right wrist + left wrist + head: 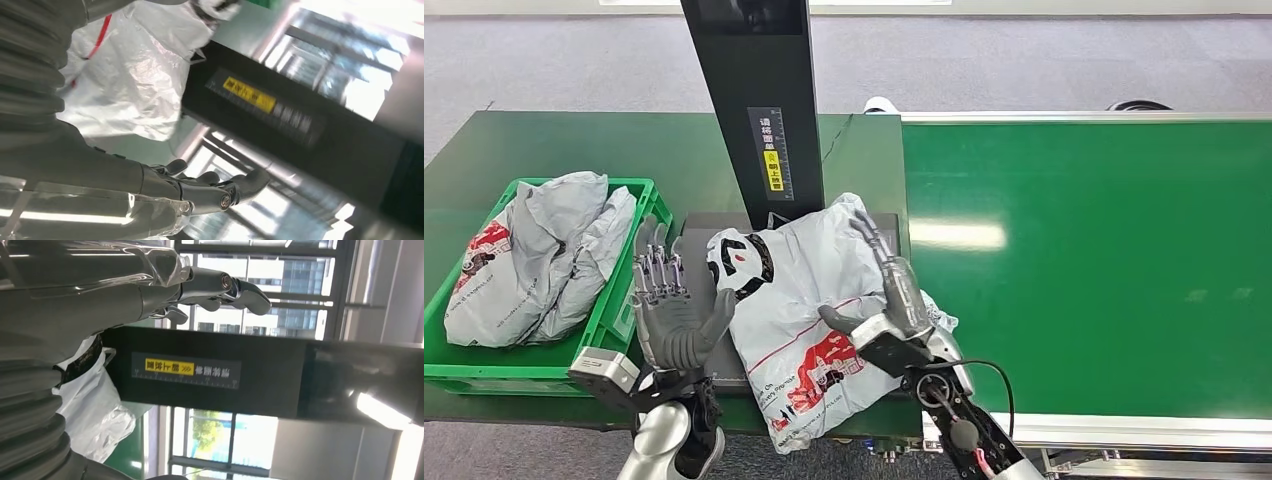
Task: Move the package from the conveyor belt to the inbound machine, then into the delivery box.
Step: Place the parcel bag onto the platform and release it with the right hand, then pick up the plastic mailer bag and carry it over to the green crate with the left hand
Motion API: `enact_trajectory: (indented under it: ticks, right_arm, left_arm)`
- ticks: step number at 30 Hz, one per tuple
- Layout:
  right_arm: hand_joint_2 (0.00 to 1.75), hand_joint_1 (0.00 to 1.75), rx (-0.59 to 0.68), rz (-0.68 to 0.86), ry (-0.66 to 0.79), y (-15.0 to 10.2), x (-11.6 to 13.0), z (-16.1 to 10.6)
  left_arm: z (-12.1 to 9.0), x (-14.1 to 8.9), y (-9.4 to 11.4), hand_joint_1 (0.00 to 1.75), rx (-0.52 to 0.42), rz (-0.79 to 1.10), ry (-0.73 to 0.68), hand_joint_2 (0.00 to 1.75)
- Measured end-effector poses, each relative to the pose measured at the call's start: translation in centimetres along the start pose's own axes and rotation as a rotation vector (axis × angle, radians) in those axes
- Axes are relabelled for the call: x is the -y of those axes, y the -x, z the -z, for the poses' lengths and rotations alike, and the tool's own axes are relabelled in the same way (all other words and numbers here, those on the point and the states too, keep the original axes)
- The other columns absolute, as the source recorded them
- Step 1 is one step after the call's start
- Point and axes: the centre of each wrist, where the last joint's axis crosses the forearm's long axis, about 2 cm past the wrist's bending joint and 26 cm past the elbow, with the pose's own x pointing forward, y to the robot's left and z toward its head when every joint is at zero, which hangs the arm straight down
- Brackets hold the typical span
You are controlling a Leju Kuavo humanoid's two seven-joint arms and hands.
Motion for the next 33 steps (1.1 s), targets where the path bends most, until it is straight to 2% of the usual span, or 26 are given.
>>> enact_trajectory:
  ticks: [4,8,19,28,33]
  right_arm:
    - [1.75,0.00,-0.047,0.248,0.115,-0.1,0.5,-1.8]
    - [1.75,0.00,-0.038,0.338,0.183,-0.3,1.9,-2.8]
    - [1.75,0.00,0.024,0.347,0.376,-1.9,5.9,-4.0]
    - [1.75,0.00,0.050,0.338,0.469,-3.8,7.6,-4.0]
    - [1.75,0.00,0.045,0.304,0.482,-4.2,7.7,-4.4]
  left_arm:
    - [-0.2,0.5,0.3,0.00,-0.011,-0.011,0.054,1.75]
    - [-0.8,0.9,1.0,0.00,-0.043,-0.001,0.157,1.75]
    - [-2.6,1.5,2.1,0.00,-0.202,0.177,0.453,1.75]
    - [-2.3,1.6,2.9,0.00,-0.273,0.634,0.582,1.75]
    - [-2.1,1.8,3.4,0.00,-0.359,0.855,0.639,1.75]
